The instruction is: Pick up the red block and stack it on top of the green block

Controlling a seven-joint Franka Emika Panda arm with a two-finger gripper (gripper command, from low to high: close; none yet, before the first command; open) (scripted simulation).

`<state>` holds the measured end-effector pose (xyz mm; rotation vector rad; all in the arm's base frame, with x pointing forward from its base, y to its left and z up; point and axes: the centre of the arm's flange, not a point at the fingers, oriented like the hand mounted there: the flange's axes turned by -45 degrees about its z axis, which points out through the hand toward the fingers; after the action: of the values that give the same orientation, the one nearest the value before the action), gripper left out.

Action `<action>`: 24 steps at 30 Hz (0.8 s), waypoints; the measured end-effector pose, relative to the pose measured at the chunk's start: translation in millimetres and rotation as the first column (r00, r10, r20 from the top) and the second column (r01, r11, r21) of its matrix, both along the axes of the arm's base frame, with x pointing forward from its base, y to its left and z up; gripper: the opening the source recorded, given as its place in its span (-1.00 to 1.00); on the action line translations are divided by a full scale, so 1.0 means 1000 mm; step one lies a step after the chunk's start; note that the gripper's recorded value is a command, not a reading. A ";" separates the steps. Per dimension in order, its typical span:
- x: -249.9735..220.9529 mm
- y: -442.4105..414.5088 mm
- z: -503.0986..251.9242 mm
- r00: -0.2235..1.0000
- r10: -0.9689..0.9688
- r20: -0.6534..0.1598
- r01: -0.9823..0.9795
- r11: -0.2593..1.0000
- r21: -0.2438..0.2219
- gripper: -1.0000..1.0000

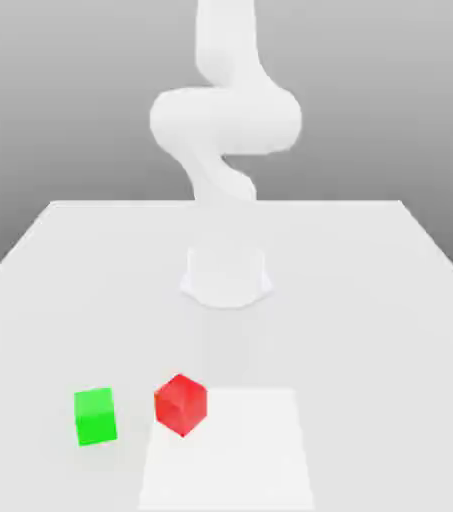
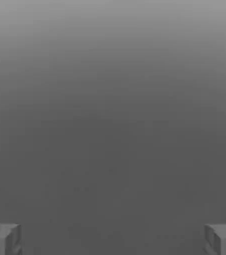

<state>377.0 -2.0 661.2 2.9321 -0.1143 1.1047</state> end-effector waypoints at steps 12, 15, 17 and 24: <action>0.049 -0.045 -0.299 0.848 -0.302 -0.435 0.356 0.934 0.046 0.00; 0.025 -0.055 -0.376 0.758 -0.359 -0.545 0.454 0.890 0.045 0.00; 0.002 -0.058 -0.423 0.685 -0.388 -0.616 0.519 0.854 0.039 0.00; -0.014 -0.059 -0.501 0.636 -0.404 -0.657 0.561 0.827 0.034 0.00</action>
<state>363.1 -60.7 160.3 2.9727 -1.0212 0.0033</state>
